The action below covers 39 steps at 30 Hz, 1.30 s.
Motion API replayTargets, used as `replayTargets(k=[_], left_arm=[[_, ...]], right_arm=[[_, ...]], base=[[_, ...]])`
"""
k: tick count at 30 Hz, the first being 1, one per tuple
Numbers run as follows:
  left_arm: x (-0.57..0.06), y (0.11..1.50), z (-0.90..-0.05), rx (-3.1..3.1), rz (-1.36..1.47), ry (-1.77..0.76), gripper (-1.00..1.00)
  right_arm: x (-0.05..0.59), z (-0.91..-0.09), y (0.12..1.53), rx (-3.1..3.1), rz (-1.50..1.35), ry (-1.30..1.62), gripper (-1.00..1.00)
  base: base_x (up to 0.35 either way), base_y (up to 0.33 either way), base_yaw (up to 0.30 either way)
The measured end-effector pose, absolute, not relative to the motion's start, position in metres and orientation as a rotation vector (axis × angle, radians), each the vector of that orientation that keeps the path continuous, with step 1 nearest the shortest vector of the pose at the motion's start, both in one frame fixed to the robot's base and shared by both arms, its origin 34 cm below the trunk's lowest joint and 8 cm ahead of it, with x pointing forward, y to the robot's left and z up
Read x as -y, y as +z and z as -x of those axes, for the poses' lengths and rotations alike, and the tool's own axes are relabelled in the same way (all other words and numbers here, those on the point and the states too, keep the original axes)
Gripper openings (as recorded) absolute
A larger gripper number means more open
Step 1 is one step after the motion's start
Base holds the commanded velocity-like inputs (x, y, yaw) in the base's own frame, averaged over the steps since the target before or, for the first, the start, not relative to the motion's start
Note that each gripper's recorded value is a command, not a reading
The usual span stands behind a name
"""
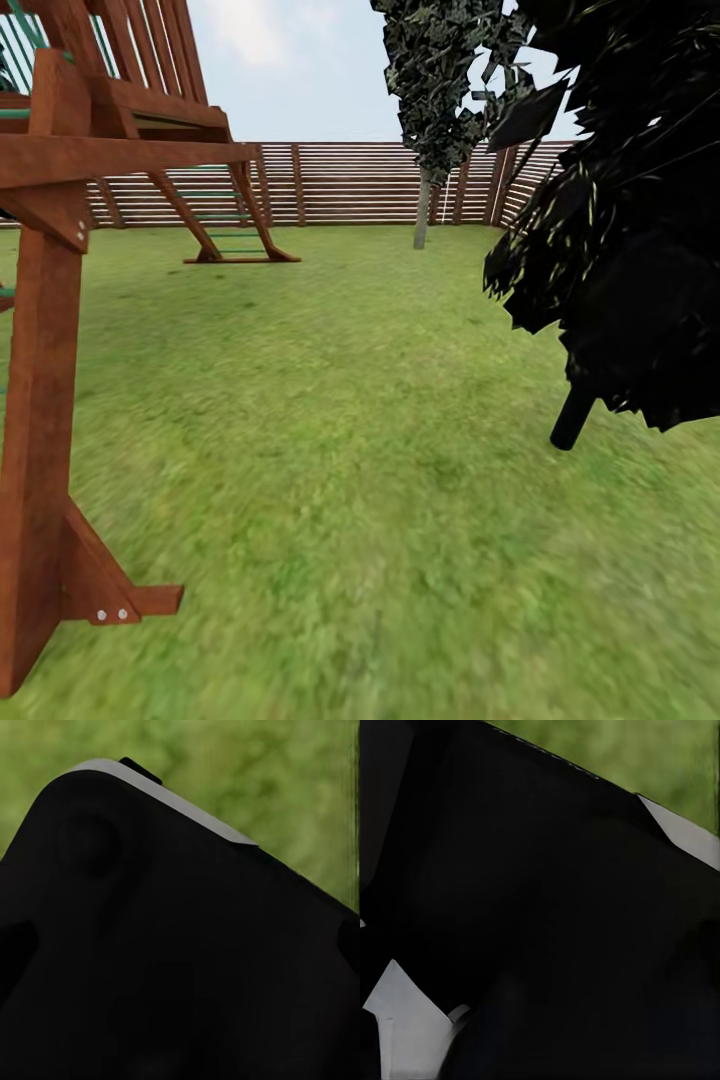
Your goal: Take the three Easter eggs out of the wicker basket on the lawn in the garden, then place them on the lawn next to a single tree (choose any tree) so that all three eggs are next to the same tree and none are left in the basket.
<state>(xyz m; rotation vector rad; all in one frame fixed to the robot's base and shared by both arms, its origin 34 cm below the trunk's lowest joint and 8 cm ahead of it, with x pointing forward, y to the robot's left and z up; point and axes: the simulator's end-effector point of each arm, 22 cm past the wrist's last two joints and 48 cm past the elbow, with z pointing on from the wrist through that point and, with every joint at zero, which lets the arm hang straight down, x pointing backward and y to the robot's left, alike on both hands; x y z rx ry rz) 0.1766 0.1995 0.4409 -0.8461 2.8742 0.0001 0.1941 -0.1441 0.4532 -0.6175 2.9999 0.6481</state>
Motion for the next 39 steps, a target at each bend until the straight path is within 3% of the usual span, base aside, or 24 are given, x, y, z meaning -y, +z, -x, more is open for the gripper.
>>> replayTargets(k=[39], left_arm=[[-0.1995, 0.4408, -0.1765, -2.874, 0.847, 0.0, 1.0]], right_arm=[[0.1436, -0.1934, 0.4533, -2.999, 0.626, 0.65, 1.0]], base=[[0.343, -0.061, 0.0]])
